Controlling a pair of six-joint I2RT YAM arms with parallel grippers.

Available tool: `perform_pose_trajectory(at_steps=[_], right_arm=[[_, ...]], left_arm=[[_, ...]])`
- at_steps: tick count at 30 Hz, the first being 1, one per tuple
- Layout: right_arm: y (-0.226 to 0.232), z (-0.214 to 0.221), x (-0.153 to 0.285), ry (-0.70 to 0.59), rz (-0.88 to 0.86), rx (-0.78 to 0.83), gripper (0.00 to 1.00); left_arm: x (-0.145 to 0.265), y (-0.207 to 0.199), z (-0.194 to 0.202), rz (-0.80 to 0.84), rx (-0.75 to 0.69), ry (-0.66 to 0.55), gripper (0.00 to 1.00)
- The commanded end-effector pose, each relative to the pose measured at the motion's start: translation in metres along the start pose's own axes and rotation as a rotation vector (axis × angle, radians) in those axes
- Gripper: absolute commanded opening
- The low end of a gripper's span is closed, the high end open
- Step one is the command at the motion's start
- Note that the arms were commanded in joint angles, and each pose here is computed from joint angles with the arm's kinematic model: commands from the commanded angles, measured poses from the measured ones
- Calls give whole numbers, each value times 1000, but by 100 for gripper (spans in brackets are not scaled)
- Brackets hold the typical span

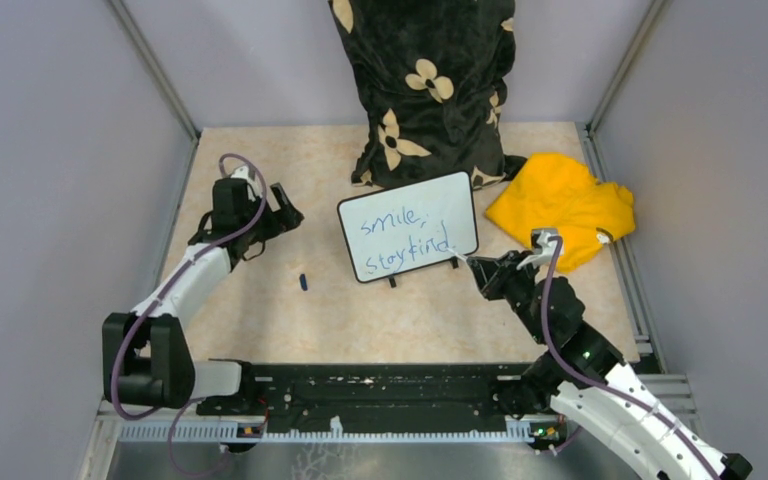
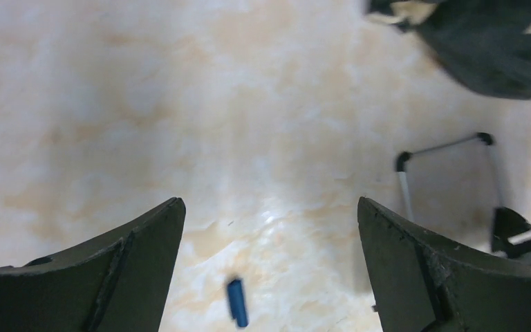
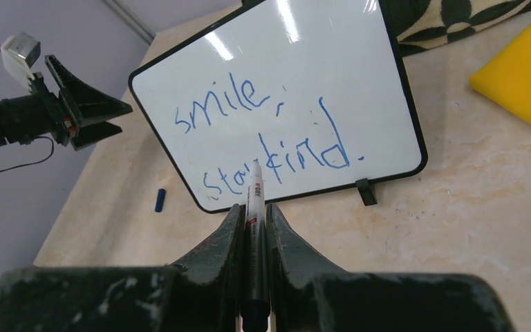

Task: Write a sentence on the whiteboard
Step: Write a sentence on the whiteboard, then close the whiteboard marker at the center of the board.

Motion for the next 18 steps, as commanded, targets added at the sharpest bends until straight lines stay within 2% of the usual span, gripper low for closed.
perform_pose_trajectory(at_steps=[1, 8, 11, 15, 18], right_arm=[[0, -13, 4, -60, -3, -11, 0], [0, -14, 1, -46, 18, 5, 0], [-1, -13, -1, -42, 28, 13, 0], [-1, -11, -4, -29, 36, 14, 0], [-1, -10, -5, -24, 39, 14, 0]], left_arm=[[15, 27, 12, -302, 74, 14, 99], [9, 37, 22, -415, 64, 167, 99], [10, 38, 23, -437, 81, 166, 99], [12, 31, 31, -281, 81, 204, 99], [12, 31, 35, -279, 113, 213, 99]])
Point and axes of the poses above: each gripper's point midway between its finger pads, its own x axis back along the fingers, its own y axis along the line the jaws close on, z = x × y, the point moved 10 cm from there along x, back along the fingers, and after that the axes turned 14 degrees about x, right-handed, at the moved point
